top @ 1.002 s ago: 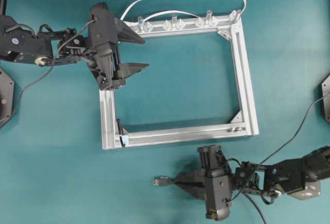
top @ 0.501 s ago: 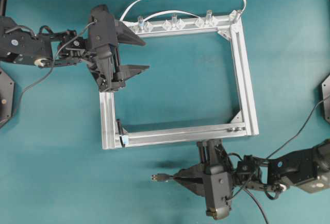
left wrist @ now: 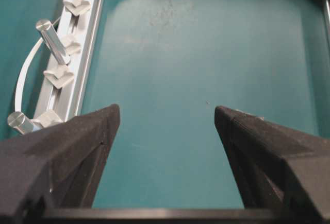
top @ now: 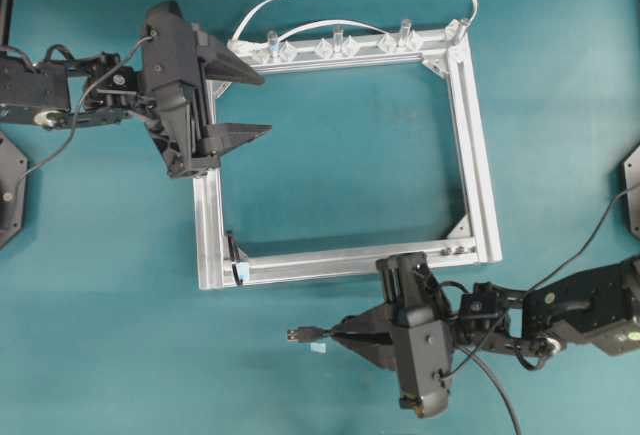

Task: Insert the wire through the string loop located on the left side.
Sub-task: 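Lift the cable with the right gripper and carry it toward the frame's lower edge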

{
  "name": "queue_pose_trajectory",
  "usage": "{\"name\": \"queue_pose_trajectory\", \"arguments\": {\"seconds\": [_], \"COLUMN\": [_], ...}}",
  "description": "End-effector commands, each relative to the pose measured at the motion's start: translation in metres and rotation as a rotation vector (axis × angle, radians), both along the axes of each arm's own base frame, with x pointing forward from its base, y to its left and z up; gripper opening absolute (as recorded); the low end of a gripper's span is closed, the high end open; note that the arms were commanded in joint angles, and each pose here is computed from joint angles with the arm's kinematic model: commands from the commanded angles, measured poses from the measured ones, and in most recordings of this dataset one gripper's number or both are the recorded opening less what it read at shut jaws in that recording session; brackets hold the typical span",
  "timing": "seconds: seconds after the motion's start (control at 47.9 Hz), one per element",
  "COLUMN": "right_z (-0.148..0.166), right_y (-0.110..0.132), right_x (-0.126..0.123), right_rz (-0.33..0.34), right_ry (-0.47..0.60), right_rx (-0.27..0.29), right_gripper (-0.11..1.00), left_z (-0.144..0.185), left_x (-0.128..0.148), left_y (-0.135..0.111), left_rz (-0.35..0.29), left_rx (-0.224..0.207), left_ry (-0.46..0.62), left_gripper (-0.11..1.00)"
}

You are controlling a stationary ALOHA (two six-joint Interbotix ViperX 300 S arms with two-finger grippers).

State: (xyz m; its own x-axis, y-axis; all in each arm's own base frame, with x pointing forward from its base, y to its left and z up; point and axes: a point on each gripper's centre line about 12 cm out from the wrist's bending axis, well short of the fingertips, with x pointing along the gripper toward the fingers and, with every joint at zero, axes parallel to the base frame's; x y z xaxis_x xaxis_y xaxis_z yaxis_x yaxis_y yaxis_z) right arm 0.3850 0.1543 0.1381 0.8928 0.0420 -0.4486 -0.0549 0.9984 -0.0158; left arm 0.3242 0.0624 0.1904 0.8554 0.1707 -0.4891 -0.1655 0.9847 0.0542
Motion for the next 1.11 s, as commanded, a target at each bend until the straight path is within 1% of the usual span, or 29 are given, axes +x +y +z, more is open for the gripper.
{"name": "queue_pose_trajectory", "arguments": {"seconds": [0.0, 0.313, 0.501, 0.626, 0.793, 0.918, 1.085], "right_z": [0.017, 0.017, 0.017, 0.015, 0.017, 0.020, 0.021], "right_y": [0.000, -0.002, -0.011, -0.020, -0.039, -0.051, -0.065], "right_x": [0.001, 0.002, 0.004, 0.005, 0.005, 0.003, 0.001], "right_rz": [-0.002, -0.007, -0.022, -0.032, -0.052, -0.063, -0.080], "right_ry": [-0.039, -0.040, -0.041, -0.036, -0.035, -0.038, -0.032], "right_rx": [0.018, 0.018, 0.007, -0.021, -0.065, -0.095, -0.111], "right_gripper": [0.09, 0.09, 0.09, 0.09, 0.09, 0.09, 0.09], "left_z": [0.011, 0.011, 0.008, 0.005, 0.000, -0.001, 0.001], "left_x": [0.001, 0.002, 0.000, -0.002, -0.009, -0.017, -0.027], "left_y": [-0.001, -0.002, -0.007, -0.017, -0.032, -0.039, -0.041], "left_rz": [-0.005, -0.010, -0.025, -0.054, -0.096, -0.114, -0.120], "left_rx": [0.010, 0.010, 0.005, -0.001, -0.011, -0.017, -0.021], "left_ry": [-0.032, -0.032, -0.010, 0.014, 0.056, 0.078, 0.087], "left_gripper": [0.85, 0.85, 0.85, 0.85, 0.85, 0.85, 0.85]}}
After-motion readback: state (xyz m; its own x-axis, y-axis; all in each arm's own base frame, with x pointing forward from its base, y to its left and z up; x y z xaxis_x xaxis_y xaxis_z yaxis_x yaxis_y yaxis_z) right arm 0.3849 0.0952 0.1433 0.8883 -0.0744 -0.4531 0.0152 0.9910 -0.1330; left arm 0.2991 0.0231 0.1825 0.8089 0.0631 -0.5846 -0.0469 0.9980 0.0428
